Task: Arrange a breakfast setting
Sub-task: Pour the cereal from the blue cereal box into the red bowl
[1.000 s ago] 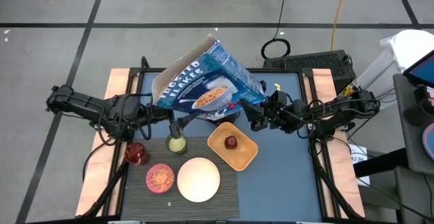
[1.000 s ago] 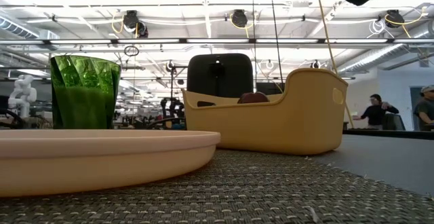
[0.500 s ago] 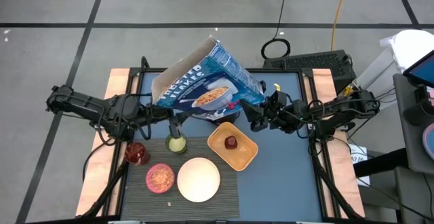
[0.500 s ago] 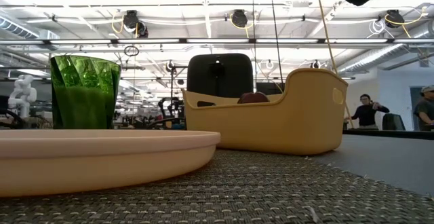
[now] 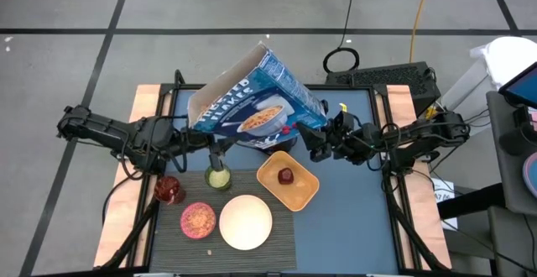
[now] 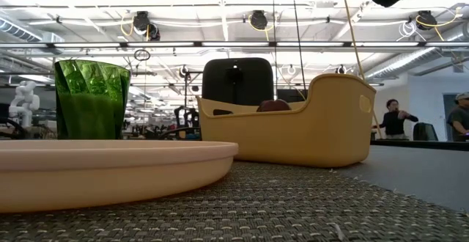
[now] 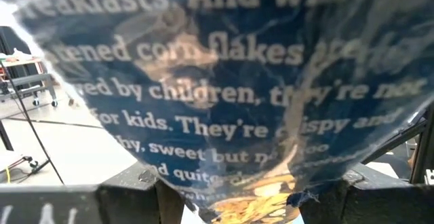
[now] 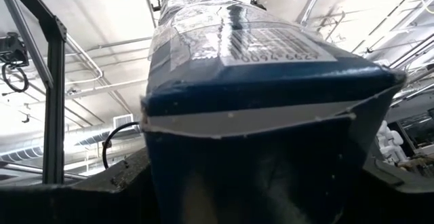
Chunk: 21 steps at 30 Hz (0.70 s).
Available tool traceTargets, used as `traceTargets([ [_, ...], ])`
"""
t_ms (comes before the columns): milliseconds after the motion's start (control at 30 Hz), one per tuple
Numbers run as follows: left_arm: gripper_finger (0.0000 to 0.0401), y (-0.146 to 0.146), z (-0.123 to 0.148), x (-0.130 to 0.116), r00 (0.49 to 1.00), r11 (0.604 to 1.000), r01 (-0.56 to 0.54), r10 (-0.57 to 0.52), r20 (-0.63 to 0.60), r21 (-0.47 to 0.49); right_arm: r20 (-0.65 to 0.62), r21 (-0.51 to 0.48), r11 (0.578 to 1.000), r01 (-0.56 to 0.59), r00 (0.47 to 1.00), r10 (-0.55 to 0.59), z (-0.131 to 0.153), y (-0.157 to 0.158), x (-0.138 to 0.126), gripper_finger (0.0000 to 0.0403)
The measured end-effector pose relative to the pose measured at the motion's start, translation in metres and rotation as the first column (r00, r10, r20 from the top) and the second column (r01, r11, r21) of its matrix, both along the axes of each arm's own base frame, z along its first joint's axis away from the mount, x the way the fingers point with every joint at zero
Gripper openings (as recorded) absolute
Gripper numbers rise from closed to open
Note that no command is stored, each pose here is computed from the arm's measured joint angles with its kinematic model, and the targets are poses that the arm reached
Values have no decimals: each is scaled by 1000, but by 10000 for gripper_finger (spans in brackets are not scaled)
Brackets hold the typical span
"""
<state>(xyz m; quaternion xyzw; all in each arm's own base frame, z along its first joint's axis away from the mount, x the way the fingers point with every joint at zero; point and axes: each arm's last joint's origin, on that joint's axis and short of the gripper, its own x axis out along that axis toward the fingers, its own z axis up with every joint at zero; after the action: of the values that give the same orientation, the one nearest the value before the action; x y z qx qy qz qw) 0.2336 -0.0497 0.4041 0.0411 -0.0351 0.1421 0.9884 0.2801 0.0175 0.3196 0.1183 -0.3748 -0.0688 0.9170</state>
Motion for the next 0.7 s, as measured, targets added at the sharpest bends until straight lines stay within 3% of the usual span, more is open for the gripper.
traceTargets([
  [133,216,0,0,0,1000,1000,0,0,-2,3,-1,-3,1000,3,1000,-3,0,0,0,308],
  [467,215,0,0,-1,1000,1000,-6,6,-9,14,-13,-26,999,30,999,-31,-1,0,0,394],
  [700,215,1,2,-3,1000,1000,-30,30,6,2,-23,-26,999,34,999,-35,-1,0,1,394],
])
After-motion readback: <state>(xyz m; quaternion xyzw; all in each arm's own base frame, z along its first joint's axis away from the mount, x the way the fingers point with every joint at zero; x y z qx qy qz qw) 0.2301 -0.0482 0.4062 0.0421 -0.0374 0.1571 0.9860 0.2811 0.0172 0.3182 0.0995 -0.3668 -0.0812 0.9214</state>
